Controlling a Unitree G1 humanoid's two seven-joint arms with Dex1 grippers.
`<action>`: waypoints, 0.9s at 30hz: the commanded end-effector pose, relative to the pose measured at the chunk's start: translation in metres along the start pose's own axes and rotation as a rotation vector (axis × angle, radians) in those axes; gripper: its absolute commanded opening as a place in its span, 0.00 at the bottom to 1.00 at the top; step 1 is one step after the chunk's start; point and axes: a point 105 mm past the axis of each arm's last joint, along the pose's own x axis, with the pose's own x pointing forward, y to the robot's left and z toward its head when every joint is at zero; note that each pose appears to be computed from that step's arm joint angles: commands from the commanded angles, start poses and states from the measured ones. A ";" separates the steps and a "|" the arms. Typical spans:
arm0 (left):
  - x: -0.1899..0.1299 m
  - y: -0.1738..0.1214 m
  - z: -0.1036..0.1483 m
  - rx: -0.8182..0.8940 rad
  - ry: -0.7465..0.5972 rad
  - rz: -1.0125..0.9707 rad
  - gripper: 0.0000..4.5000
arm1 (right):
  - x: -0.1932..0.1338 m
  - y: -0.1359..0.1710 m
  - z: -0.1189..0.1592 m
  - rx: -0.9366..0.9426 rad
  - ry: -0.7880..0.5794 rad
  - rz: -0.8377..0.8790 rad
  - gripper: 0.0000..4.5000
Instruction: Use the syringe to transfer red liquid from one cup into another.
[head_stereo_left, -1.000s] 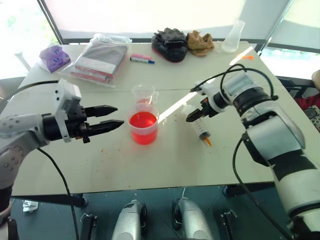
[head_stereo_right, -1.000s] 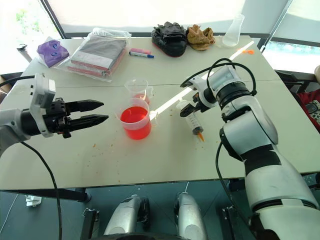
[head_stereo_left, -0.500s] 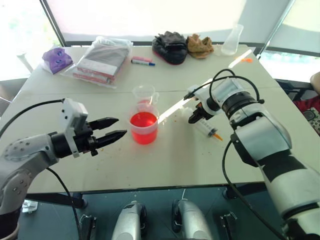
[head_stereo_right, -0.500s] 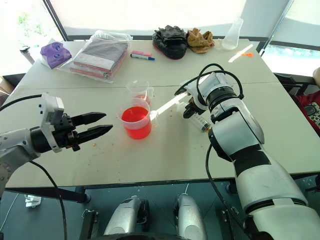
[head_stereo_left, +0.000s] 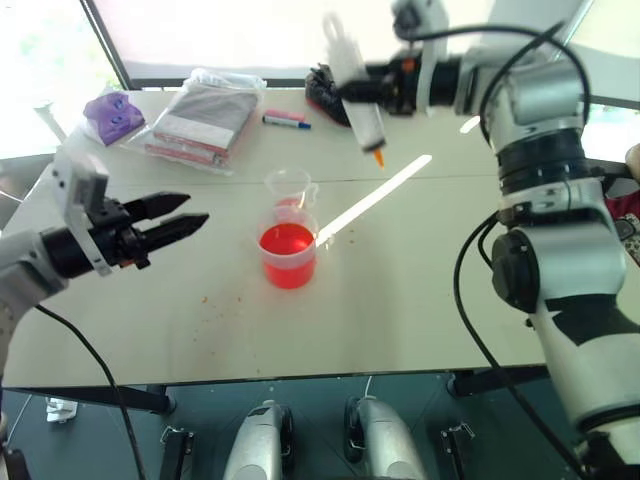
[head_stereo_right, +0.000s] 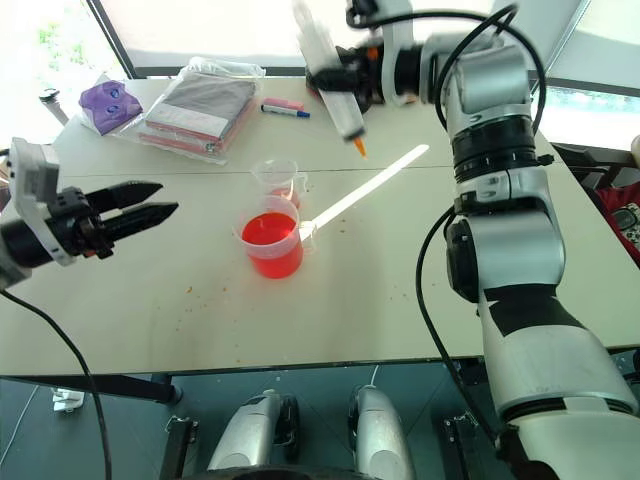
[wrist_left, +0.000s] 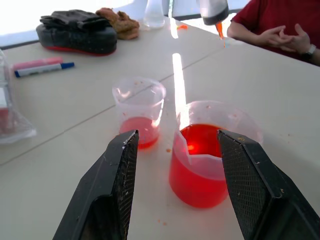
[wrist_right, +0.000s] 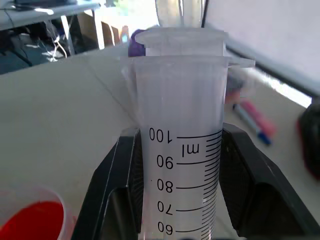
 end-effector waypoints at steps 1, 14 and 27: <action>0.000 0.015 0.008 0.046 -0.006 0.022 0.57 | -0.004 0.028 0.019 -0.051 -0.199 0.036 0.33; 0.033 0.026 0.107 0.185 -0.210 -0.103 0.57 | 0.025 0.103 0.011 0.196 -0.442 0.120 0.33; 0.062 0.017 0.127 0.188 -0.271 -0.247 0.57 | 0.036 0.121 -0.028 0.289 -0.368 0.134 0.33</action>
